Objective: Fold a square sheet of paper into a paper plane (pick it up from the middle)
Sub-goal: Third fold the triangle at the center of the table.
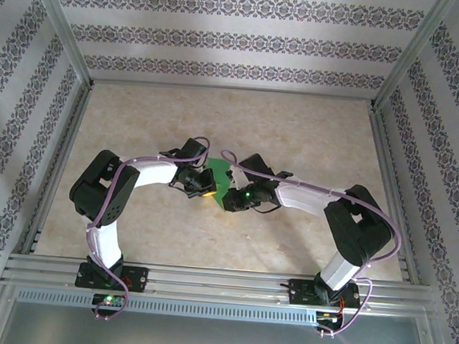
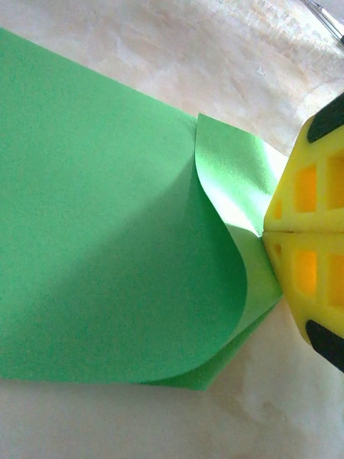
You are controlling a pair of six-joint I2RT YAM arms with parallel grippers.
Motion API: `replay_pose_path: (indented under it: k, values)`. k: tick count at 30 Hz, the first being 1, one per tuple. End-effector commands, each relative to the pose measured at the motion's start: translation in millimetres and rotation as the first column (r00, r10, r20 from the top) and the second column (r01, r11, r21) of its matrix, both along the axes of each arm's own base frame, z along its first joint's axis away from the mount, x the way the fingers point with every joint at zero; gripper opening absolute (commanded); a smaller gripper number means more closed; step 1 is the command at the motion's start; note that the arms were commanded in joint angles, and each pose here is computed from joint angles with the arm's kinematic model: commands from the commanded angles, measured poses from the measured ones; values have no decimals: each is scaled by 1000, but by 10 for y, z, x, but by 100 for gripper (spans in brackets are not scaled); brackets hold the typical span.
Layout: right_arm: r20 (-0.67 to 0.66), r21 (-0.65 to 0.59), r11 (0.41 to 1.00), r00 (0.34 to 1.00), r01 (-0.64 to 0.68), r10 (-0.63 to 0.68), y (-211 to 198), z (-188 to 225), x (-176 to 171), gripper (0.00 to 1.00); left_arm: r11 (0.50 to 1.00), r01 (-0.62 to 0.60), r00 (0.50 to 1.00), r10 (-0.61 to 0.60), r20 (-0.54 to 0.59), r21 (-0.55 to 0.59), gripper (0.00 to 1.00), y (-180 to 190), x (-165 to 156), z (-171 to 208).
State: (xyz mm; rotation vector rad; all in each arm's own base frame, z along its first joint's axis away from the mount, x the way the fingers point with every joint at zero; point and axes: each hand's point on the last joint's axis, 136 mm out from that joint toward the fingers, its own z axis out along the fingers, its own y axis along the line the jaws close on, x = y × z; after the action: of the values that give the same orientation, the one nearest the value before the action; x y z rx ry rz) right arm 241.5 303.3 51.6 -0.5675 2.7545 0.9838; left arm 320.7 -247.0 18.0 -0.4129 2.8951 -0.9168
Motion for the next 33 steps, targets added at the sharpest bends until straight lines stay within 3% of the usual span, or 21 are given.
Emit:
replay_pose_path:
  k: [1,8,15,25,33]
  values:
    - [7,-19,999,999,44,-44,50,-84,177,10,996,-6,997,13,-74,94,6,201,-152,-264]
    - [-46,-64,997,998,32,-35,62,-300,186,10,997,2,998,3,-67,77,6,163,-132,-235]
    - [-95,-239,971,995,8,-32,-255,-640,15,10,991,49,999,-47,-21,121,9,198,-37,-126]
    - [-137,-363,931,990,-25,-27,-534,-870,-139,10,977,55,998,-48,-38,204,12,599,179,-234]
    - [-155,-386,922,987,-28,-35,-616,-918,-185,10,977,-7,1000,13,-25,215,12,983,359,-306]
